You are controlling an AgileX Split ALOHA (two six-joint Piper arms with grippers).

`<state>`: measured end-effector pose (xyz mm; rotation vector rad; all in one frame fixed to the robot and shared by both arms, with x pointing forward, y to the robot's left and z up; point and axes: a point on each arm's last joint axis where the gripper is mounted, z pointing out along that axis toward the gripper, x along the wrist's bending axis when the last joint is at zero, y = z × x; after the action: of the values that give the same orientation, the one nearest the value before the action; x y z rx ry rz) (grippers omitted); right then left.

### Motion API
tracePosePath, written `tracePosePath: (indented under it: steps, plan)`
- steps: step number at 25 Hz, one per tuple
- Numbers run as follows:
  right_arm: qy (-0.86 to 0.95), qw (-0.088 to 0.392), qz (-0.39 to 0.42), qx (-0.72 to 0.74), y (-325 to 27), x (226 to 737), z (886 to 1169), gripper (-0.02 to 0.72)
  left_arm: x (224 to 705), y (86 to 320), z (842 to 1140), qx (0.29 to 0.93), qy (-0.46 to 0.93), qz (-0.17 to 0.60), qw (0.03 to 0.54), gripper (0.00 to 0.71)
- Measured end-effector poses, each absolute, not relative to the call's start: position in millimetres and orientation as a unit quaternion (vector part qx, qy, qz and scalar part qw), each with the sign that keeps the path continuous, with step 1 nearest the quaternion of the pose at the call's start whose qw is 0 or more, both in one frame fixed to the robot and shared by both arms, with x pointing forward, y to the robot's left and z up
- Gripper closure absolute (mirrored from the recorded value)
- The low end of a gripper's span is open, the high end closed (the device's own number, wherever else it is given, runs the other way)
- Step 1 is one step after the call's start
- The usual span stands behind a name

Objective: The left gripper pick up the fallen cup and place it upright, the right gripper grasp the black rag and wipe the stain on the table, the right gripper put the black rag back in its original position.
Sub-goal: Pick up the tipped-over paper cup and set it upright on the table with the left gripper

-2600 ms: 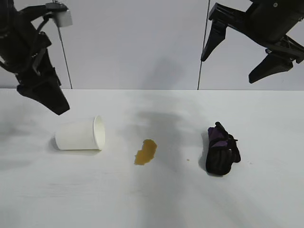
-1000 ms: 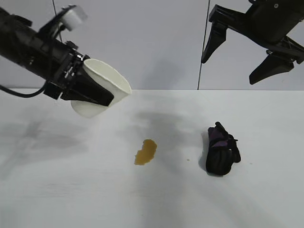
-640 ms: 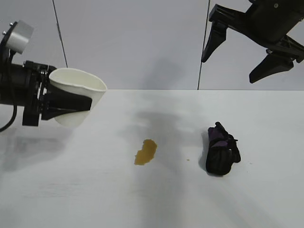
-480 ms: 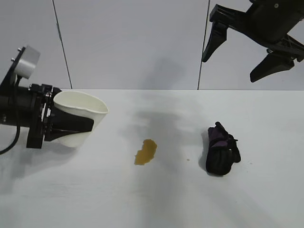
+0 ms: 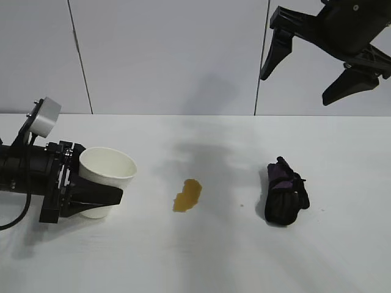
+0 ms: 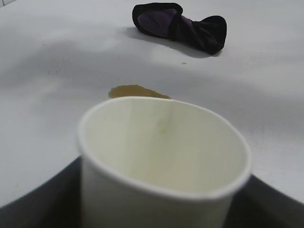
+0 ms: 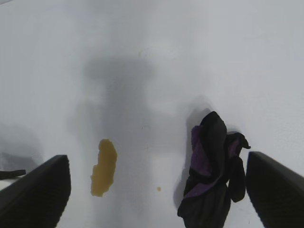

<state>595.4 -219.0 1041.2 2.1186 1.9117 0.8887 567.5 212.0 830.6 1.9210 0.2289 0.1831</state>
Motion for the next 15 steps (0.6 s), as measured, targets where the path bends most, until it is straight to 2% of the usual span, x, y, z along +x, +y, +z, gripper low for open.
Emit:
tracePosePath:
  steps: [4, 6, 9, 12, 15]
  plan:
    - [0.639, 0.078, 0.295, 0.706, -219.2, 595.4, 1041.1, 0.009, 569.2, 212.2, 838.4, 0.808, 0.148, 0.048, 0.568, 0.030]
    - [0.640, 0.079, 0.294, 0.705, -219.4, 595.4, 1041.0, 0.009, 571.5, 212.1, 852.9, 0.798, 0.180, 0.034, 0.574, 0.023]
    - [0.641, 0.080, 0.294, 0.705, -219.6, 595.5, 1041.0, 0.009, 574.9, 212.2, 890.1, 0.786, 0.214, 0.036, 0.578, 0.019]
    - [0.642, 0.082, 0.293, 0.704, -219.8, 595.5, 1040.9, 0.009, 574.8, 213.8, 931.8, 0.785, 0.304, 0.042, 0.538, 0.017]
    - [0.642, 0.082, 0.293, 0.704, -219.8, 595.5, 1040.9, 0.009, 572.1, 215.9, 962.0, 0.759, 0.449, 0.033, 0.471, 0.017]
